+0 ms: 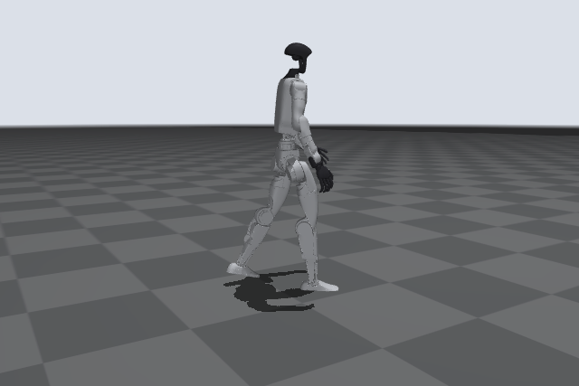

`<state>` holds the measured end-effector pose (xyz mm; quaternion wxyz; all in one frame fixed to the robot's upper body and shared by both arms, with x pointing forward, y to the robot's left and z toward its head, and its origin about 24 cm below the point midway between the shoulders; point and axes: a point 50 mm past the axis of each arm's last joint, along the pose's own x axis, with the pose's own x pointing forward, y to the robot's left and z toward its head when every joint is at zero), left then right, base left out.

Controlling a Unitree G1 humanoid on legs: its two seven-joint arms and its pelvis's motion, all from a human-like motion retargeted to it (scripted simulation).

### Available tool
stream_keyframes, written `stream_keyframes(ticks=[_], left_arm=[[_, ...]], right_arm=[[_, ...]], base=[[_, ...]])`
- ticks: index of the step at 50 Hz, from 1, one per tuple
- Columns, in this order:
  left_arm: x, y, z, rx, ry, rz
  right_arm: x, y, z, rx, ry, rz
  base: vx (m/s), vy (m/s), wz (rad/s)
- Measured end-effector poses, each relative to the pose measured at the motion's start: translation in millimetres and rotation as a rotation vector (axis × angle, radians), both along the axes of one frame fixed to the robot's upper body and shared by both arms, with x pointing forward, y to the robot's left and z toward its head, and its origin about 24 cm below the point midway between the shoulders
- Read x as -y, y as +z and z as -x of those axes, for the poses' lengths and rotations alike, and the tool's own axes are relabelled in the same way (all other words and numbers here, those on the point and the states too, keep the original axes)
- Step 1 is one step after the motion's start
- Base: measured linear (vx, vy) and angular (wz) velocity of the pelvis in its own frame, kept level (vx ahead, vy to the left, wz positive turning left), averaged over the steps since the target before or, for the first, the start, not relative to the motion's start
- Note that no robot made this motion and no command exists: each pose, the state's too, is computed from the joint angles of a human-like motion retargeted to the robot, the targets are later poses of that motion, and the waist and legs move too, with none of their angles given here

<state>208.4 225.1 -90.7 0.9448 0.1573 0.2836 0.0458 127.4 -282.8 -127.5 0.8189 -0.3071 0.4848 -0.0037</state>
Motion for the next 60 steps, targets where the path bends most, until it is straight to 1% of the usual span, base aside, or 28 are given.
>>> stream_keyframes(ticks=[5,11,17,21,26,33,37,39,43,49,55,60], left_arm=[[-4,-15,38,-0.086,0.09,0.077],[-16,-27,68,-0.17,0.198,0.108],[-32,-19,59,-0.116,0.273,0.097],[-36,-11,44,-0.041,0.315,0.088],[-32,-1,27,0.026,0.234,0.054],[-24,16,-2,0.062,0.063,0.022],[-26,21,-11,0.05,0.004,-0.075],[-20,18,-23,0.041,0.045,-0.083],[-5,24,-48,0.069,0.077,-0.107],[35,68,-106,0.263,0.109,-0.041],[64,140,-159,0.489,-0.034,-0.135],[71,193,-185,0.611,-0.106,-0.286]], right_arm=[[4,1,-8,-0.002,-0.035,0.057],[-5,16,-46,0.145,-0.043,0.051],[-29,41,-90,0.322,0.072,-0.005],[-39,53,-103,0.412,0.14,-0.022],[-40,50,-93,0.415,0.157,-0.028],[-34,20,-50,0.253,0.093,-0.013],[-40,11,-37,0.2,0.074,-0.05],[-40,11,-38,0.217,0.037,-0.066],[-45,27,-60,0.316,0.078,-0.088],[-57,73,-118,0.577,0.097,-0.103],[-94,134,-175,0.88,0.072,-0.206],[-128,195,-201,1.132,0.19,-0.266]], base=[[0.61,-0.12,-0.3],[0.5,-0.09,-0.61],[0.39,-0.13,-1.05],[0.45,0.17,-0.3],[0.54,0.34,0.19],[0.6,0.21,0.03],[0.51,0.19,-0.05],[0.4,0.16,0.11],[0.29,0.11,0.48],[0.11,-0.02,0.9],[-0.13,-0.1,1.14],[-0.18,-0.2,0.74]])
